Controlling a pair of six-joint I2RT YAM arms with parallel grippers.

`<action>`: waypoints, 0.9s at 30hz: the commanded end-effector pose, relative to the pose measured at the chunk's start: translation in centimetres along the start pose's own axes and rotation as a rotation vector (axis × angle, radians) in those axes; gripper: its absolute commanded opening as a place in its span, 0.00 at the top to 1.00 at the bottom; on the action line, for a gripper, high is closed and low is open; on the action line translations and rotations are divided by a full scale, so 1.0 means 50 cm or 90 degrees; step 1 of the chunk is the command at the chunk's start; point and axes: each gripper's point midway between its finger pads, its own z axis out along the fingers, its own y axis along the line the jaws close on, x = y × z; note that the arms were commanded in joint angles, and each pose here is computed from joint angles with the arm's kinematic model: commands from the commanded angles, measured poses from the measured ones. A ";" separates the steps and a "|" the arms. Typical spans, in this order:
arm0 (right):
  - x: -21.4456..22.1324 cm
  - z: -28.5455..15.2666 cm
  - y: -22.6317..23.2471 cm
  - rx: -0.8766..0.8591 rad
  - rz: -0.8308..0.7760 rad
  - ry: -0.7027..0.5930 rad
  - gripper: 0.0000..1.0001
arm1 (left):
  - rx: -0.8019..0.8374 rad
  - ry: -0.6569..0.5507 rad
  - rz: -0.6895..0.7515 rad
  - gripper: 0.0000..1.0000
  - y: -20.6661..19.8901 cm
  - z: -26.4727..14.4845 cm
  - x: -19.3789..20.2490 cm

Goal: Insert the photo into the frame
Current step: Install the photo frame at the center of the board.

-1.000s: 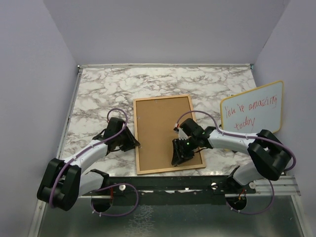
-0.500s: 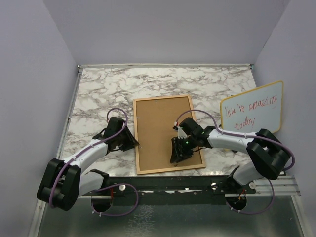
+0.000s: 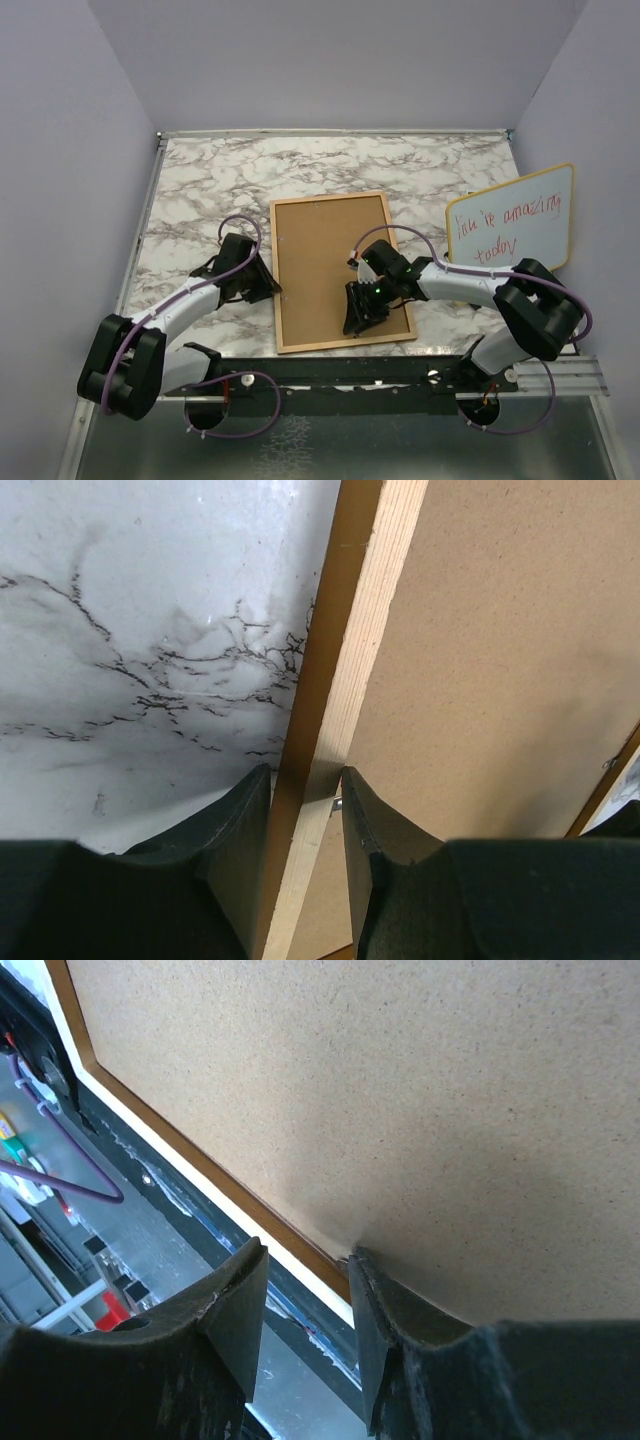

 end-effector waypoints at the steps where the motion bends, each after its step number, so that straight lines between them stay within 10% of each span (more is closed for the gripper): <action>1: 0.044 0.005 -0.033 0.032 0.004 0.045 0.57 | -0.022 -0.021 0.023 0.65 0.000 0.005 -0.024; 27: 0.023 -0.029 -0.042 0.081 -0.019 -0.017 0.57 | -0.028 -0.031 0.028 0.66 -0.003 0.009 -0.036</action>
